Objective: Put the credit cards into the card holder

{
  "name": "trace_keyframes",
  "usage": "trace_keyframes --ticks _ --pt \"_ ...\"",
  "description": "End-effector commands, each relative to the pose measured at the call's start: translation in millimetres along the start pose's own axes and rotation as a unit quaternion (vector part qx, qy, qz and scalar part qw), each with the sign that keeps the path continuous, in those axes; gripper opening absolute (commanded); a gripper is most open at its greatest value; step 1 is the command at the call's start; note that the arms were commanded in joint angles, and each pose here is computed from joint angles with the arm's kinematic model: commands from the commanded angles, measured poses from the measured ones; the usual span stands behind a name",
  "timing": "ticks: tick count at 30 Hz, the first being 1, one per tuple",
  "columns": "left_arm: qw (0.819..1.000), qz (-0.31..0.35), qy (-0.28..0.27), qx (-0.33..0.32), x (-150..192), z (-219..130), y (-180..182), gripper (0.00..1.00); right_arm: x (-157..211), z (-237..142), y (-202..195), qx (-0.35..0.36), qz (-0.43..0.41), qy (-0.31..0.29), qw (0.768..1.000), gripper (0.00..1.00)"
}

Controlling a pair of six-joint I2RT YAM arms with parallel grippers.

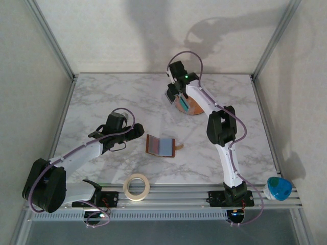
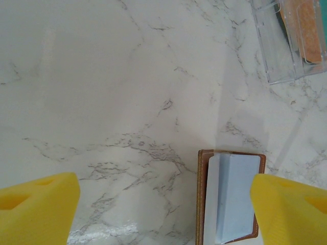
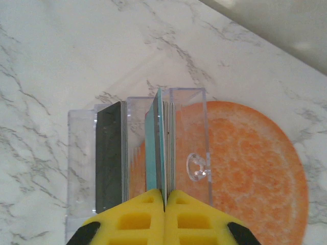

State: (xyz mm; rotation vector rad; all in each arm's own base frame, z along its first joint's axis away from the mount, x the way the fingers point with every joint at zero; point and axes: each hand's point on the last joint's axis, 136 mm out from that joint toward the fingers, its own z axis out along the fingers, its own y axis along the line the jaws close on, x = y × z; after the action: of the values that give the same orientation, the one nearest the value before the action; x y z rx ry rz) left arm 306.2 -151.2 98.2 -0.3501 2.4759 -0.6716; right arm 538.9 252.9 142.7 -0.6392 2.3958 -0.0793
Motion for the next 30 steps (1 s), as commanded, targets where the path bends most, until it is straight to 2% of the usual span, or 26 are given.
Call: trace_keyframes --ticks 1,5,15,21,26,30 --pt "1.000 -0.006 -0.011 0.007 -4.4 -5.6 -2.3 0.86 2.8 2.4 0.5 -0.040 0.040 0.006 0.998 0.02" --pt "1.000 -0.006 -0.004 0.000 -4.0 -2.5 -1.6 0.86 3.4 4.9 2.5 -0.084 0.072 0.008 0.994 0.04" --pt "1.000 -0.011 -0.020 0.000 -5.0 -2.9 1.9 0.86 2.3 12.0 7.0 -0.099 0.061 0.004 0.993 0.13" --pt "1.000 -0.009 -0.015 -0.005 -3.1 -1.1 3.7 0.86 5.3 22.8 13.3 -0.110 0.065 0.005 0.992 0.14" --pt "1.000 -0.010 -0.013 -0.006 0.4 0.0 6.0 0.86 7.8 23.2 10.6 -0.093 0.057 0.009 0.994 0.15" --pt "1.000 -0.014 -0.021 -0.005 0.2 -3.4 6.7 0.86 4.0 19.5 1.9 -0.069 0.043 0.004 0.997 0.21"
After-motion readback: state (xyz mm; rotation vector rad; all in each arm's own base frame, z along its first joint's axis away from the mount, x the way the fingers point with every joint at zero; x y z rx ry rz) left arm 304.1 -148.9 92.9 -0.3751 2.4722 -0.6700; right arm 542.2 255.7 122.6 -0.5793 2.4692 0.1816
